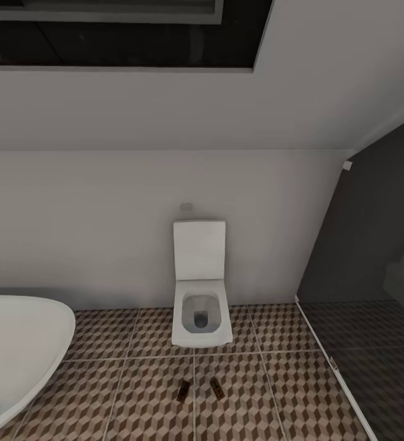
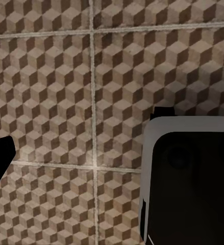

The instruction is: Take the four mousetraps from the cabinet in the bathroom and place them on the bathroom floor. Make sure all four end up on the same floor surface, and ensure that at least two of them are either under or directly next to the same bathroom sink.

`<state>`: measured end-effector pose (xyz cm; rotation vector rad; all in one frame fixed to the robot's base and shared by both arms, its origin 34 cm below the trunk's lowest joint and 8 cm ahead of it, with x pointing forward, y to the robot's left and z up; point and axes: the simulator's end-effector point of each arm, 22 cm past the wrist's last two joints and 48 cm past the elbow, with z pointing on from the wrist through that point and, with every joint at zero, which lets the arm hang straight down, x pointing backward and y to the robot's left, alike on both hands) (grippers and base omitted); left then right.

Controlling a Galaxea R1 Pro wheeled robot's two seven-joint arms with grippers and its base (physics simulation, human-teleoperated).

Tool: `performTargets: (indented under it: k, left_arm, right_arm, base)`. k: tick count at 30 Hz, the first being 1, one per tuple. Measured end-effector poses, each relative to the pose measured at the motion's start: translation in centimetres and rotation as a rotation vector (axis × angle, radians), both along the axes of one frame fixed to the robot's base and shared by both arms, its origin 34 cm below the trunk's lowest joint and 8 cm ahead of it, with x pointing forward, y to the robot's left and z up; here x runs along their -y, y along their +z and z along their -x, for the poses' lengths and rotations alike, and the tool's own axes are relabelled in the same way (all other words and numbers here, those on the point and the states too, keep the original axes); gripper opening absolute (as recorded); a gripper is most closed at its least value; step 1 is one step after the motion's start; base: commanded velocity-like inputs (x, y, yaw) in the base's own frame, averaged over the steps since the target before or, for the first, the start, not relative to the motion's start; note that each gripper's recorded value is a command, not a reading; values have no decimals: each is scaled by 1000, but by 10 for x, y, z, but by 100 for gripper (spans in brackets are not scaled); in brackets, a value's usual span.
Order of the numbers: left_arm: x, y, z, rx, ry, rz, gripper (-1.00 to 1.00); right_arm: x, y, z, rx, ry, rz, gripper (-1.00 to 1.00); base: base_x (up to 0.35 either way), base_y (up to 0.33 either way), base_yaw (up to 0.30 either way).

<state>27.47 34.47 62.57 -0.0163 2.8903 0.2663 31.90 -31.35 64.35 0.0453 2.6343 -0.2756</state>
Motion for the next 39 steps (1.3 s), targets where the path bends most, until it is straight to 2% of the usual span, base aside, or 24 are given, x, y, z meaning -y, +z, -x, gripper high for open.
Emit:
performTargets:
  k: [39]
  left_arm:
    - [0,0,0,0,0,0,100]
  right_arm:
    - [0,0,0,0,0,0,100]
  base:
    - [0,0,0]
